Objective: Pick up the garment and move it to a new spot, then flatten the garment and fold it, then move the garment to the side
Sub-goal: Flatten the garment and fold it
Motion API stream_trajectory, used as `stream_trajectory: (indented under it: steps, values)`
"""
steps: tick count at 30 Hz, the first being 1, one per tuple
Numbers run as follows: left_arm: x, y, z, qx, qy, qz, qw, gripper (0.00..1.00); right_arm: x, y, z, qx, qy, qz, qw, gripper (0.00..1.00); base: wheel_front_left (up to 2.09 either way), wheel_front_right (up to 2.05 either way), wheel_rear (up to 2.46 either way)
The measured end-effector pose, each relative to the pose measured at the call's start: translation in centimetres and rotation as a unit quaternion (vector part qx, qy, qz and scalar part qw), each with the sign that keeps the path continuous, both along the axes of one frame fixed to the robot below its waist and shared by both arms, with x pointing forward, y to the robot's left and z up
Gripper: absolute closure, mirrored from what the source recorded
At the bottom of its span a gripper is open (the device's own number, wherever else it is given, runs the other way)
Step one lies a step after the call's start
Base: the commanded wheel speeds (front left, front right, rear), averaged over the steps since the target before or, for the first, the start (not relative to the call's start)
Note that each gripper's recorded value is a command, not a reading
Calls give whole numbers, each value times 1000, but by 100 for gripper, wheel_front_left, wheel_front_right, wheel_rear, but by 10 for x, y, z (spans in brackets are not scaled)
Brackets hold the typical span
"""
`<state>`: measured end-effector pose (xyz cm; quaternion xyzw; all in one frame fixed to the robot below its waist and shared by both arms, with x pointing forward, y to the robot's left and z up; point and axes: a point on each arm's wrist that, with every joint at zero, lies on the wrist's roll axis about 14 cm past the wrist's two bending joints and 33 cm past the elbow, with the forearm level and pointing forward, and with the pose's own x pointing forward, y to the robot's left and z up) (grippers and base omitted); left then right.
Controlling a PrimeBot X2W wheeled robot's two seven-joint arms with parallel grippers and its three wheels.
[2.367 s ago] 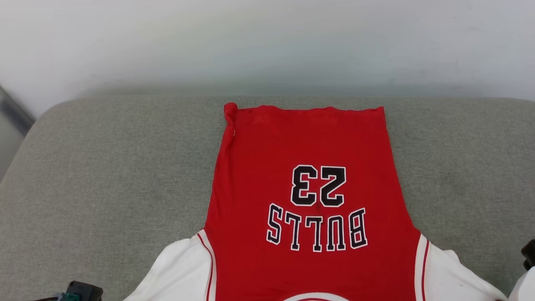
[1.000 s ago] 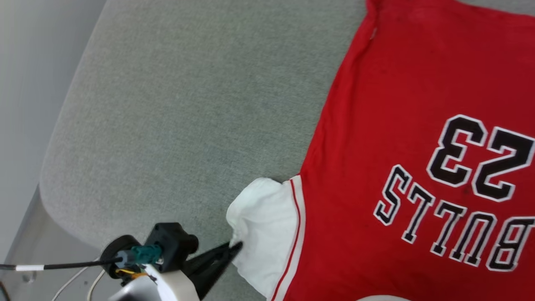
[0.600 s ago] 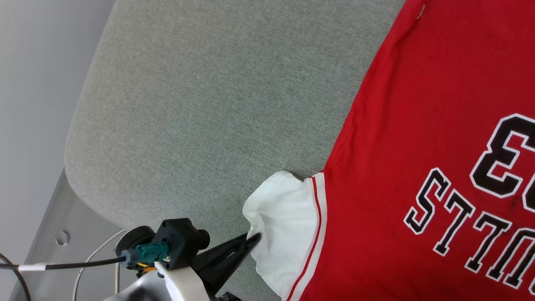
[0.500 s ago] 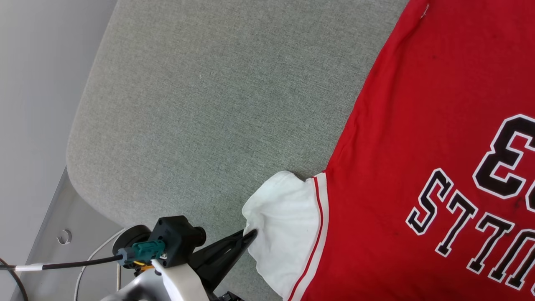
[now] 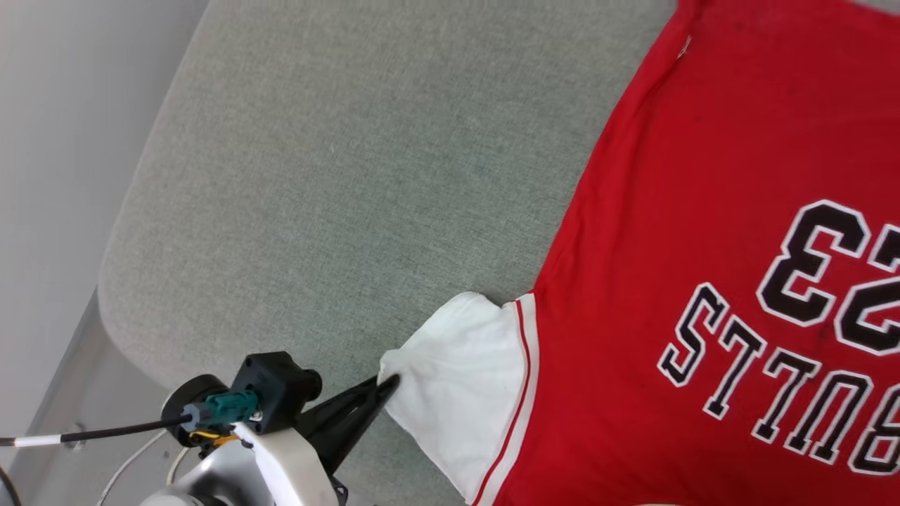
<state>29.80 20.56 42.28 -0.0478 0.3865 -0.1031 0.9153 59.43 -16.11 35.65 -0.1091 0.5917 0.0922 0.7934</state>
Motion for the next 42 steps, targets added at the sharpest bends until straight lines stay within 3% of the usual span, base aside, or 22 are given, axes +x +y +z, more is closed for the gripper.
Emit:
stream_trajectory:
  steps: [3, 8, 13, 16, 28, 30, 36, 42]
  values:
    - [0, 3, 3, 4, -7, 0, 1000, 100, -13, -7, 4, -8, 4, 2, 1000, 100, 0, 0, 0]
    - [5, 13, 14, 5, -33, 10, 999, 100, -56, -13, 20, 40, 5, -27, 999, 100, 0, 0, 0]
    - [6, 11, 20, 3, -48, 0, 999, 100, -90, -33, 35, 34, -8, -31, 999, 100, 0, 0, 0]
    - [4, 1, 24, -11, -58, -8, 998, 100, -133, -49, 42, 56, -12, -55, 997, 100, 0, 0, 0]
    - [-4, -23, 36, -33, -88, -37, 995, 100, -251, -94, 61, 53, -35, -106, 992, 100, 0, 0, 0]
    - [-2, -25, 43, -35, -102, -40, 993, 100, -283, -94, 58, 68, -31, -122, 990, 100, 0, 0, 0]
    - [-1, -33, 51, -45, -118, -46, 991, 100, -325, -91, 44, 91, -17, -162, 983, 100, 0, 0, 0]
    - [-2, -34, 53, -47, -120, -45, 991, 100, -341, -85, 22, 100, 3, -171, 980, 100, 0, 0, 0]
